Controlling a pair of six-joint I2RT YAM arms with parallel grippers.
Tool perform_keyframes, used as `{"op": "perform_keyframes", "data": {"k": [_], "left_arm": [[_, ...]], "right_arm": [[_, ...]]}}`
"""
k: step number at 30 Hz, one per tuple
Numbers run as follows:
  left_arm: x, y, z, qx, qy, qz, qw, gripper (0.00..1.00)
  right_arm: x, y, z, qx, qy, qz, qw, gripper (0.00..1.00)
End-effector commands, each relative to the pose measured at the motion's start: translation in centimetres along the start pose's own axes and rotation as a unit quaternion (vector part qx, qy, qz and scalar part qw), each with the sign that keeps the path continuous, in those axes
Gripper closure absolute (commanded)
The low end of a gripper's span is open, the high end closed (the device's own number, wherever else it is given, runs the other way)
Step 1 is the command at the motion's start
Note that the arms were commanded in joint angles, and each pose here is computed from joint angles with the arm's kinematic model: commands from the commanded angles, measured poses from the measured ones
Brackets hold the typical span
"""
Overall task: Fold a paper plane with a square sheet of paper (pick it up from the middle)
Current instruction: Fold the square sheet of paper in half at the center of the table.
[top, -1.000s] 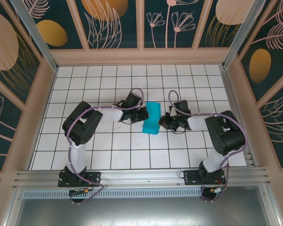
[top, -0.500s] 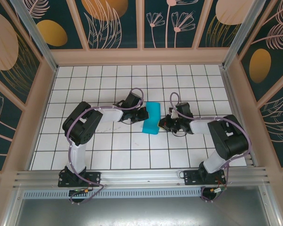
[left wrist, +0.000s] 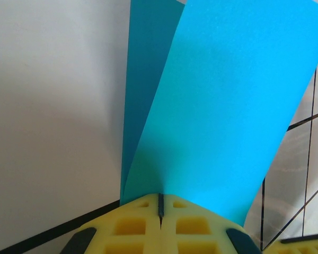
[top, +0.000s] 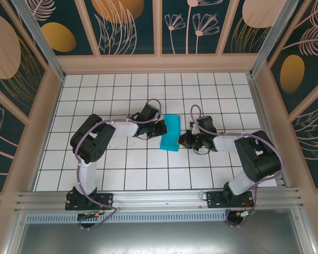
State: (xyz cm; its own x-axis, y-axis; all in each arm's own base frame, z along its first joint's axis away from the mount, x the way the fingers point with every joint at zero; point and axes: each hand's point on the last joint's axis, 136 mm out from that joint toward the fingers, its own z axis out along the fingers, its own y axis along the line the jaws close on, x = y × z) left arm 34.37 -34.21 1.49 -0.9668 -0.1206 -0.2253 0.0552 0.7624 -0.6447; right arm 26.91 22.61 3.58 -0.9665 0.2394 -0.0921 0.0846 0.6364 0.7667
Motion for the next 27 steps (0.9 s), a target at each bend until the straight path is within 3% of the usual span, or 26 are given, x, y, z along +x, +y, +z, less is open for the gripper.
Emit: {"op": "perform_keyframes", "data": {"k": [1, 13, 23, 27], "left_arm": [[1.7, 3.3, 1.4, -0.055, 0.024, -0.008, 0.998, 1.0], [2.0, 3.5, 1.5, -0.057, 0.028, -0.008, 0.998, 1.0], [1.9, 3.6, 1.5, -0.059, 0.028, -0.007, 0.998, 1.0], [2.0, 3.6, 1.5, -0.059, 0.028, -0.006, 0.998, 1.0]], "right_arm": [[-0.4, 2.8, -0.3, -0.035, -0.005, -0.02, 0.999, 1.0], [2.2, -2.6, 2.1, 0.038, 0.035, 0.007, 0.999, 1.0], [1.4, 1.8, 0.3, -0.028, 0.016, -0.024, 0.999, 1.0], [2.6, 1.0, 0.9, -0.029, 0.033, -0.015, 0.999, 1.0]]}}
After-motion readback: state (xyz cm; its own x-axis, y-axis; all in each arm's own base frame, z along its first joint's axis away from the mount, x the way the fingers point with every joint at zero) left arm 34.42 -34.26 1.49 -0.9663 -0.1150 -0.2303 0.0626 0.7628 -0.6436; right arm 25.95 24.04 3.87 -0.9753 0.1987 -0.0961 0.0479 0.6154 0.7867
